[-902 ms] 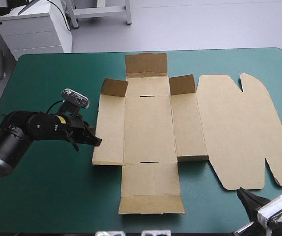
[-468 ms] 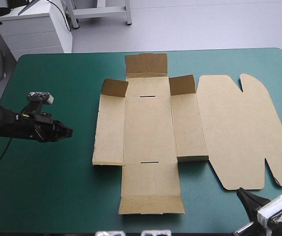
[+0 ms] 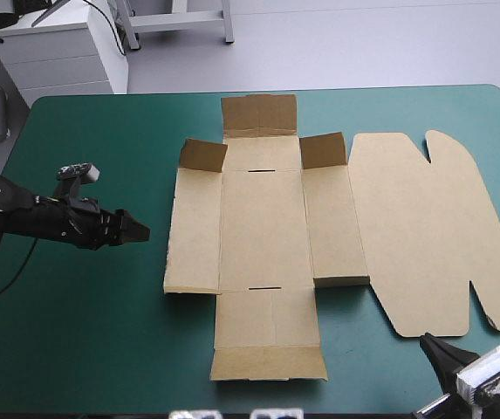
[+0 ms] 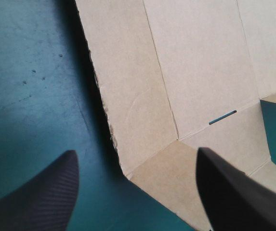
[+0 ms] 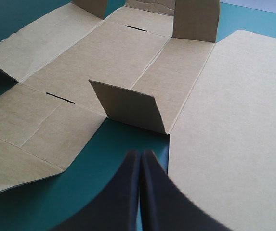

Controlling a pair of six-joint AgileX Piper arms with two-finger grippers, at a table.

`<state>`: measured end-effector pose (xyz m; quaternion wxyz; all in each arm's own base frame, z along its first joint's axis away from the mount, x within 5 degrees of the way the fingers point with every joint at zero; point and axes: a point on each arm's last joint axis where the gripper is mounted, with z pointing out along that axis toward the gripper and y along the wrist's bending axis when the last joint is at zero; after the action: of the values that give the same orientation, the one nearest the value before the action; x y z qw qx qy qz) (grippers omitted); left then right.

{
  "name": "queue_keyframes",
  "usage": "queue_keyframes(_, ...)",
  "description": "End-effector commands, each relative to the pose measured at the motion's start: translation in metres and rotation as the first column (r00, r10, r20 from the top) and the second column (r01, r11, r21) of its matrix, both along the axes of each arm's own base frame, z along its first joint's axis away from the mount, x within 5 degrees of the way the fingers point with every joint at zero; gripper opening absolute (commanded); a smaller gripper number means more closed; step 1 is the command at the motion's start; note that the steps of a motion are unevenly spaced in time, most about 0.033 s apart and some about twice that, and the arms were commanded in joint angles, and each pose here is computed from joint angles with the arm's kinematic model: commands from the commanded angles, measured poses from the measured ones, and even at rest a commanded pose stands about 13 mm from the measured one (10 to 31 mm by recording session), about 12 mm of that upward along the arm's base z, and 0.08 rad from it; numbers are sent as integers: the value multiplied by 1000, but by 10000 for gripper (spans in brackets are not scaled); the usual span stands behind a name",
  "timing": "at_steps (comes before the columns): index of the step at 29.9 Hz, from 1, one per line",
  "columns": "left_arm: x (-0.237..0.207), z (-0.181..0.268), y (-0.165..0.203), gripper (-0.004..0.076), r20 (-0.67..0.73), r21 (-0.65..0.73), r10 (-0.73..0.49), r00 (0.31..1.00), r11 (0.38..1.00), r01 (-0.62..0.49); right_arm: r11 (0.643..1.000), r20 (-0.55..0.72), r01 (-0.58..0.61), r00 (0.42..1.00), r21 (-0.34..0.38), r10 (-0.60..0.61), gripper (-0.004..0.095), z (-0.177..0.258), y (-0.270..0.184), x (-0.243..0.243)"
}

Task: Fold the box

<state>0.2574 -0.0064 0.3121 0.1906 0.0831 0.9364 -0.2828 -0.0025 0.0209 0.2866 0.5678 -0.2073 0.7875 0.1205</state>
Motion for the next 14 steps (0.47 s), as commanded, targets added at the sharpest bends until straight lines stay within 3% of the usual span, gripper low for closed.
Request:
queue_keyframes(1,7,7,-4,591,15,-83,19,1000,996,-18,999,72,13,997,31,-15,-19,13,0,2)
queue_keyframes(14,44,-48,3,589,-141,-105,41,989,993,-56,999,72,13,997,31,-15,-19,13,0,2)
